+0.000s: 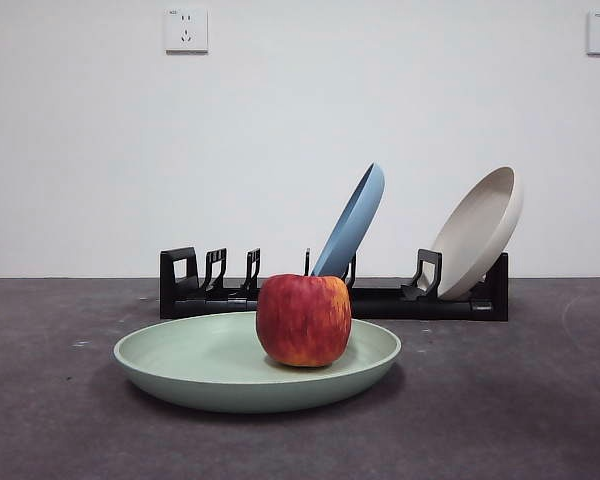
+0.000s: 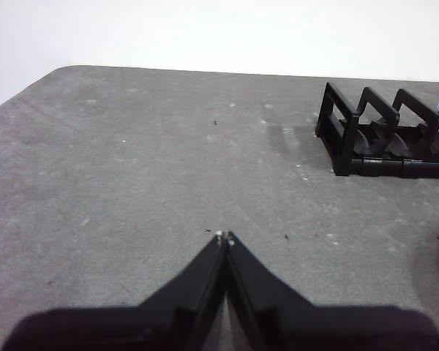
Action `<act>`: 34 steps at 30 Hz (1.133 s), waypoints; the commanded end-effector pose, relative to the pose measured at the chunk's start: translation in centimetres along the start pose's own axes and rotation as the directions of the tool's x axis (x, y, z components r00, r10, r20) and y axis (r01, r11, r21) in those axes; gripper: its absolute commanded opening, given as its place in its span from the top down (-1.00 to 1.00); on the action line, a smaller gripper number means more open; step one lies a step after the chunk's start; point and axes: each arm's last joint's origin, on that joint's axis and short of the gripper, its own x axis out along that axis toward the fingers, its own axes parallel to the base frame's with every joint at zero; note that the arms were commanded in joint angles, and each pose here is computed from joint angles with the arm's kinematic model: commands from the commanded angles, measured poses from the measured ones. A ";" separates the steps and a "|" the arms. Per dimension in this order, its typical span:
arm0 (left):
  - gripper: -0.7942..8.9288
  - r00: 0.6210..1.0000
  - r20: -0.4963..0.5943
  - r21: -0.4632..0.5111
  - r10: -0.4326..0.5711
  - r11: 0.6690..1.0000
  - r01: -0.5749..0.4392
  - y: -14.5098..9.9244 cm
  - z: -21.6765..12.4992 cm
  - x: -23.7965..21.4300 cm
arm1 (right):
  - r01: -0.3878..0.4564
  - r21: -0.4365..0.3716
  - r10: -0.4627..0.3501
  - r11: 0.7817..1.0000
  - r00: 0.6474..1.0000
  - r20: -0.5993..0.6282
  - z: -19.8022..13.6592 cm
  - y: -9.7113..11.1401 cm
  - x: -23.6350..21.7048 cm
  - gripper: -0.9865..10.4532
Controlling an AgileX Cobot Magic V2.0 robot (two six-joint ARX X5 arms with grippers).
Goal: Take the green plate from the plate rack,put the plate on the table,take the apple from the table,put the apple in the plate
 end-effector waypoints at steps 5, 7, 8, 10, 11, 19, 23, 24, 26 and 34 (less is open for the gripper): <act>0.84 1.000 -0.005 -0.010 0.005 1.000 -0.005 0.1 -0.4 0.1 | 0.009 0.023 -0.008 1.000 0.999 -0.040 -1.0 0.0 -0.1 0.83; 0.84 1.000 -0.005 -0.010 0.005 1.000 -0.005 0.1 -0.4 0.1 | 0.010 0.028 -0.008 1.000 0.998 -0.064 -1.2 0.0 -0.1 0.83; 0.84 1.000 -0.005 -0.010 0.005 1.000 -0.005 0.1 -0.4 0.1 | 0.007 0.027 -0.005 1.000 0.998 -0.061 -1.2 0.0 -0.1 0.83; 0.84 1.000 -0.005 -0.010 0.005 1.000 -0.005 0.1 -0.4 0.1 | 0.007 0.027 -0.005 1.000 0.998 -0.061 -1.2 0.0 -0.1 0.83; 0.84 1.000 -0.005 -0.010 0.005 1.000 -0.005 0.1 -0.4 0.1 | 0.007 0.028 -0.005 1.000 0.998 -0.061 -1.2 0.0 -0.1 0.83; 0.84 1.000 -0.005 -0.010 0.005 1.000 -0.005 0.1 -0.4 0.1 | 0.007 0.037 -0.005 0.999 0.998 -0.058 -1.1 0.0 -0.1 0.83; 0.84 1.000 -0.005 -0.010 0.005 1.000 -0.005 0.1 -0.4 0.1 | 0.007 0.037 -0.004 0.999 0.998 -0.058 -1.1 0.0 -0.1 0.83; 0.84 1.000 -0.005 -0.010 0.005 1.000 -0.005 0.1 -0.4 0.1 | 0.007 0.037 -0.004 0.999 0.998 -0.058 -1.1 0.0 -0.1 0.83; 0.84 1.000 -0.005 -0.010 0.005 1.000 -0.005 0.1 -0.4 0.1 | 0.007 0.037 -0.005 0.999 0.998 -0.058 -1.1 0.0 -0.1 0.83; 0.84 1.000 -0.005 -0.010 0.005 1.000 -0.005 0.1 -0.4 0.1 | 0.007 0.037 -0.005 0.999 0.998 -0.058 -1.1 0.0 -0.1 0.83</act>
